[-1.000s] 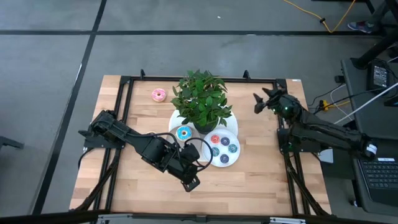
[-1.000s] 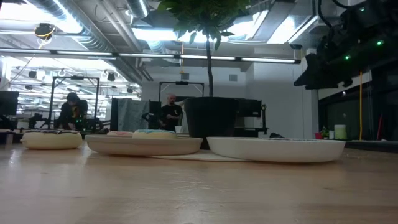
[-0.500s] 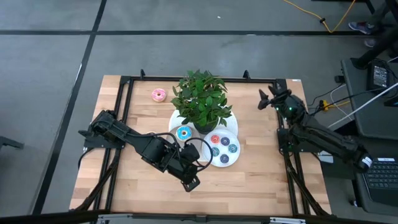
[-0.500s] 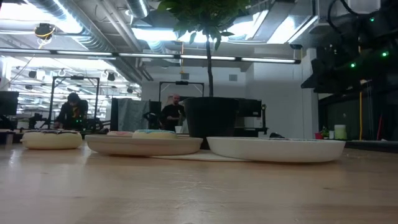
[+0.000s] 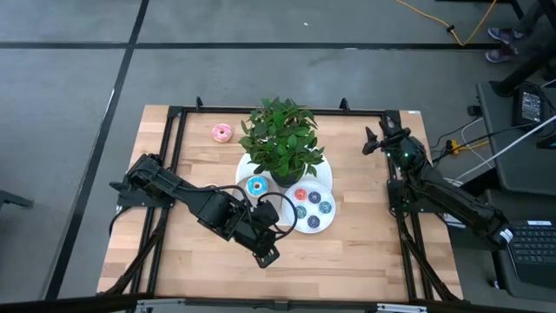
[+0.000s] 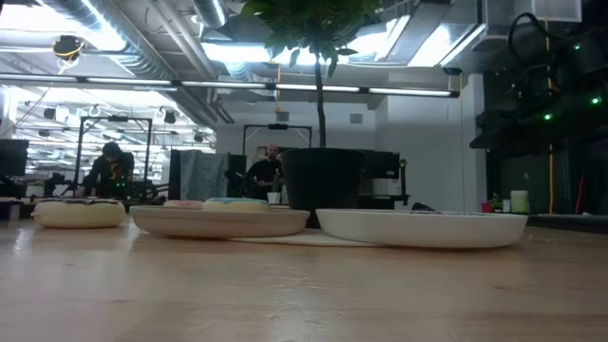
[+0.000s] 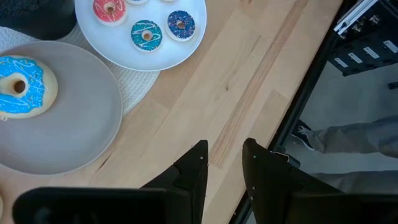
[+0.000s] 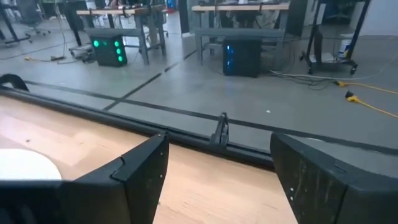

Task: Pick & Place donuts
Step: Put the large pink donut on the beige plate

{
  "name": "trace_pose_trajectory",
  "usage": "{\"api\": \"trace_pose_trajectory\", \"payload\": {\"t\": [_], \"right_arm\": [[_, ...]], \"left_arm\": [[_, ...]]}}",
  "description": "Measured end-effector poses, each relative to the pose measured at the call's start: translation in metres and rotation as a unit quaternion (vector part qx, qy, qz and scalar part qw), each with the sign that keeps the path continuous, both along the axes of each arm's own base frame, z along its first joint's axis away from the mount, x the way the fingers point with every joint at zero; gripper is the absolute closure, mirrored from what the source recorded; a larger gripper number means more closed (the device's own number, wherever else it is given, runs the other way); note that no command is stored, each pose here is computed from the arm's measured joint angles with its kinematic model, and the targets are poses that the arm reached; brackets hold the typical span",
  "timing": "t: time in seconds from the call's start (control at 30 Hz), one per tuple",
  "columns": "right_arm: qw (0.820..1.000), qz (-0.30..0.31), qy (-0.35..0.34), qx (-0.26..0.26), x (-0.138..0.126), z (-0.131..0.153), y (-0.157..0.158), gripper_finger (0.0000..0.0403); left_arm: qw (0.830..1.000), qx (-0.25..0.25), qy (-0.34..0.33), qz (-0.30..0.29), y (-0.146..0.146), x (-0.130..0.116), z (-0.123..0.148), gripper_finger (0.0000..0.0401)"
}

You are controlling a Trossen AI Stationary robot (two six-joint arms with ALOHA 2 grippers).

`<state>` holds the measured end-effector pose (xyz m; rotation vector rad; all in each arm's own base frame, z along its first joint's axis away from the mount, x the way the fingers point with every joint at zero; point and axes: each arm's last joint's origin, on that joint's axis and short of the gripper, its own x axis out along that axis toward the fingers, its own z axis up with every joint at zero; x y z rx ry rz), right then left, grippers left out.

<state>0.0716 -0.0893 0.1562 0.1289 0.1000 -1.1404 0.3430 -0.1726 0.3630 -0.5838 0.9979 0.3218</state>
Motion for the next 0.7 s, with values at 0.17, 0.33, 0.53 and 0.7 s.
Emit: {"api": "trace_pose_trajectory", "payload": {"t": [0.17, 0.33, 0.53, 0.7], "right_arm": [[1.0, -0.002, 0.009, 0.009, -0.0011, -0.0051, 0.0007, 0.0124], [1.0, -0.001, 0.019, 0.02, -0.0015, -0.0078, 0.0011, 0.0124], [0.999, 0.002, 0.041, 0.015, -0.0016, -0.0087, 0.0012, 0.0124], [0.998, 0.007, 0.065, 0.004, -0.0016, -0.0086, 0.0012, 0.0124]], "left_arm": [[1.0, 0.0, 0.0, 0.0, 0.0, 0.0, 0.0, 0.0306], [1.0, 0.0, 0.0, 0.0, 0.0, 0.0, 0.0, 0.031], [1.0, 0.0, 0.0, 0.0, 0.0, 0.0, 0.0, 0.0308], [1.0, 0.0, 0.0, 0.0, 0.0, 0.0, 0.0, 0.0306]]}}
